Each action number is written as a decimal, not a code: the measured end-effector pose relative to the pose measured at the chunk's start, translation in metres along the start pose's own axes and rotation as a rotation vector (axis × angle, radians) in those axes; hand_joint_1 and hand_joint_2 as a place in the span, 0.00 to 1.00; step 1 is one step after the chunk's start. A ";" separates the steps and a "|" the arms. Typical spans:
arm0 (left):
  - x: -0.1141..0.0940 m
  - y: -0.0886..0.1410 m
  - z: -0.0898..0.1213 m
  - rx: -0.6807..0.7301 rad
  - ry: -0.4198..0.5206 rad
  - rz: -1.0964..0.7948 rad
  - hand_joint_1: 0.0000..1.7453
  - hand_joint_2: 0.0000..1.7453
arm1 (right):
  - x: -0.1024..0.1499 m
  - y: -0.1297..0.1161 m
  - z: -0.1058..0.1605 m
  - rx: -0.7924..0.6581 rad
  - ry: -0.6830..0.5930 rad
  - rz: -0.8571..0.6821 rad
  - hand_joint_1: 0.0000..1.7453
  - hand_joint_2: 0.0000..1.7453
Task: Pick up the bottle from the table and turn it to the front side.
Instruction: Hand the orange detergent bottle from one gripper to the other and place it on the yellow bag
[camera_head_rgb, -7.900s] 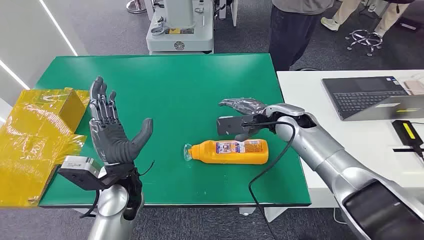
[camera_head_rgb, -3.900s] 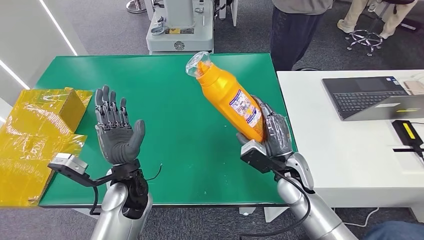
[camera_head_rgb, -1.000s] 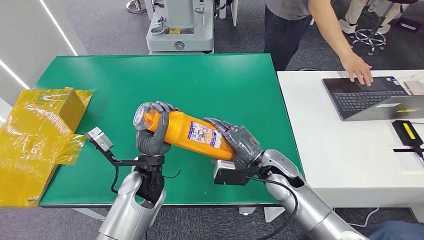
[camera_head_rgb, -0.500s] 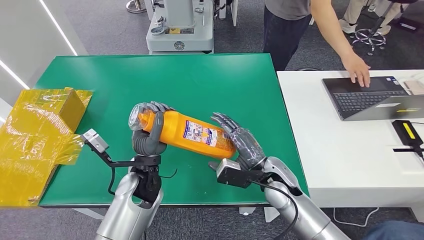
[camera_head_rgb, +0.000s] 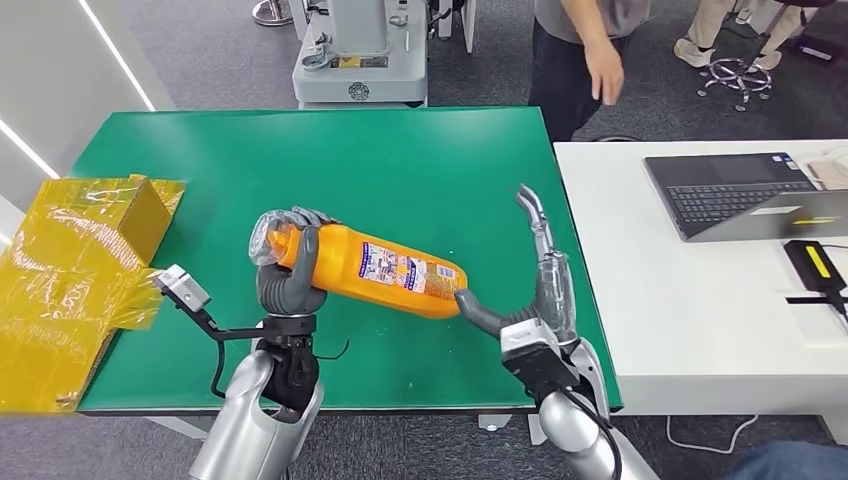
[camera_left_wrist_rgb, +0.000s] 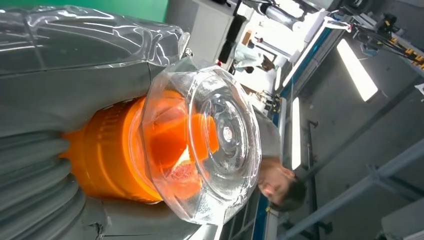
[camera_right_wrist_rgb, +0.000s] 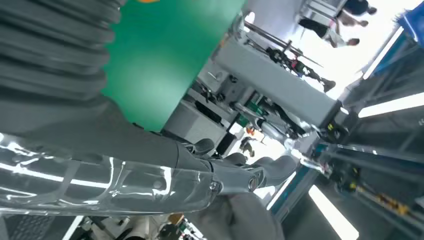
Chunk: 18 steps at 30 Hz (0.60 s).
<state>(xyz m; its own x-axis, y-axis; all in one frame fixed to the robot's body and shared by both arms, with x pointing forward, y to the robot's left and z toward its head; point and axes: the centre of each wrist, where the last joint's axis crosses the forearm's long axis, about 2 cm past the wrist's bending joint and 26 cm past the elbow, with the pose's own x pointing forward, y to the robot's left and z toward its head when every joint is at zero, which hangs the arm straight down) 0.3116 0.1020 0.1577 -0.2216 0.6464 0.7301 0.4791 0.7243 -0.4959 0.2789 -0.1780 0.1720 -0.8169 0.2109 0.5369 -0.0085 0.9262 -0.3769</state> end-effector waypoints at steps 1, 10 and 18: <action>0.000 0.000 0.000 0.005 0.000 -0.002 1.00 1.00 | 0.003 0.000 0.002 -0.023 -0.002 -0.005 0.00 1.00; 0.006 0.002 0.005 0.061 -0.027 -0.062 1.00 1.00 | 0.022 0.003 0.015 -0.155 0.016 -0.087 0.00 1.00; 0.024 0.018 0.005 0.037 -0.033 -0.281 1.00 1.00 | 0.031 0.012 0.021 -0.193 0.035 -0.132 0.00 1.00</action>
<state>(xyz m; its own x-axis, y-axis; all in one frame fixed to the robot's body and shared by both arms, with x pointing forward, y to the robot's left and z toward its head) 0.3108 0.1319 0.1644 -0.3691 0.4265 0.8258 0.3639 0.8839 -0.2938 0.2413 -0.1666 0.1683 -0.7954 0.0914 0.5991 -0.0007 0.9884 -0.1518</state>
